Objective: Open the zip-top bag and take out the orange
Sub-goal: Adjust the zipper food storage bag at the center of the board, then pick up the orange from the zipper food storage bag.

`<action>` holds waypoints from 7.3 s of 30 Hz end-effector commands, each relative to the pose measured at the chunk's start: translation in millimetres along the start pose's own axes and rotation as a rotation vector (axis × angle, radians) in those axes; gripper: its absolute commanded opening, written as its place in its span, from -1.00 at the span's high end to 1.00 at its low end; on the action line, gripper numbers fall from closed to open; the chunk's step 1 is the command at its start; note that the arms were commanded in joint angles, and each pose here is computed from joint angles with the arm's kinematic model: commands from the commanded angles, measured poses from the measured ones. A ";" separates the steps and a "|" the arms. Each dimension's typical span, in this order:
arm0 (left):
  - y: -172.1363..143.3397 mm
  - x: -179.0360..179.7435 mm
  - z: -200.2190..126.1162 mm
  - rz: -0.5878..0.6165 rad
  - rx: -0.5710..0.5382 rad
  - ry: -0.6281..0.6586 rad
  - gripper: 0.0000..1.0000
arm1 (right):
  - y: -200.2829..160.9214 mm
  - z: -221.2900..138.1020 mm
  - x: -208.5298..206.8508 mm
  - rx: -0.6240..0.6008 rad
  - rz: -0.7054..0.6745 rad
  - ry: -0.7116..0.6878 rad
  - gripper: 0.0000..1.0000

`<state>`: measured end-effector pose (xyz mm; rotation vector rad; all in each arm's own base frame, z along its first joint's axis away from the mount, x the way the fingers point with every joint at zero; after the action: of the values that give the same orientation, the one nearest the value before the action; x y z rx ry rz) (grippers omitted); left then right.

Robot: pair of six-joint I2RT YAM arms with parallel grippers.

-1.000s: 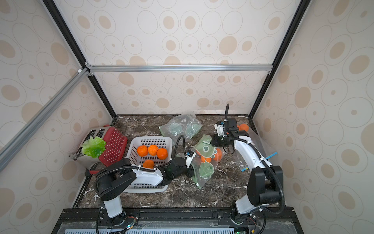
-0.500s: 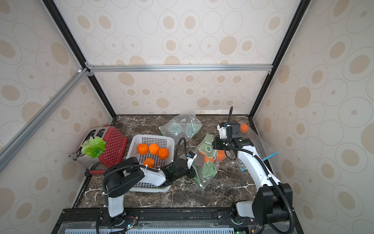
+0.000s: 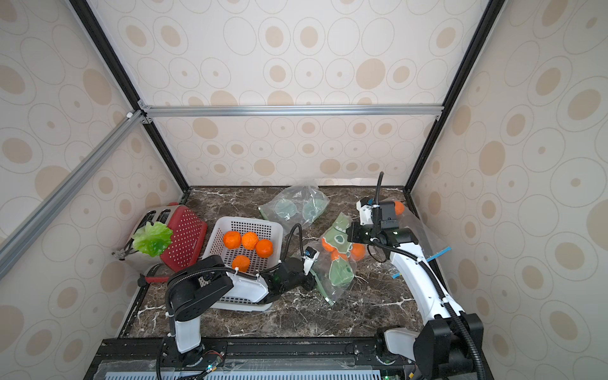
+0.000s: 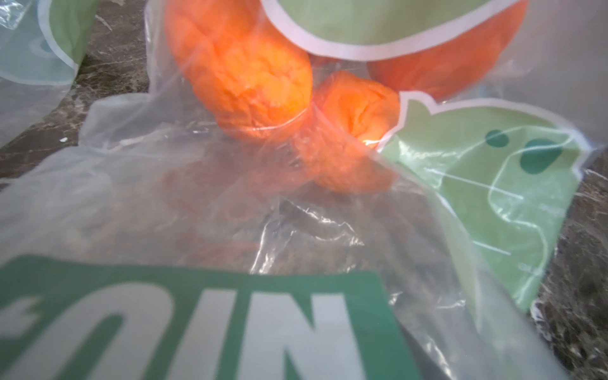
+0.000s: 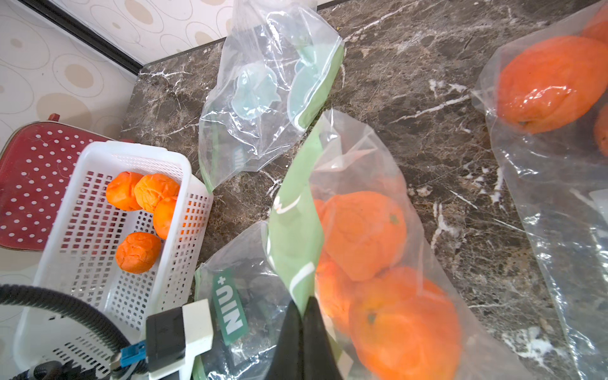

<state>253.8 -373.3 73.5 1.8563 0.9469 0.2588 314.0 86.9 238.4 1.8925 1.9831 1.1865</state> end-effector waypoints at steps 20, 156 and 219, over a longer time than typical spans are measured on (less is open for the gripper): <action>-13.2 1.5 20.8 -0.015 0.067 0.001 -0.27 | -3.3 -16.9 -19.5 -0.051 0.000 -0.181 1.00; -42.7 3.5 26.9 0.121 -0.072 -0.077 -0.02 | 1.1 -47.3 28.8 -0.087 0.293 0.221 1.00; 15.2 -50.8 49.7 0.074 -0.167 -0.279 -0.21 | -46.9 16.7 -23.9 0.067 0.445 0.028 0.96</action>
<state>253.1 -440.2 55.0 1.7904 0.6715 0.1112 295.0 79.6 192.8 2.4298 1.6834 1.2802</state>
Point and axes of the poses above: each gripper's point midway between its finger pads, its own z axis out along the fingers, its own x axis along the line the jaws close on, y = z × x, the point moved 4 cm from there along -z, back along the fingers, and after that the axes turned 2 degrees about -z, right-handed, at the moved point
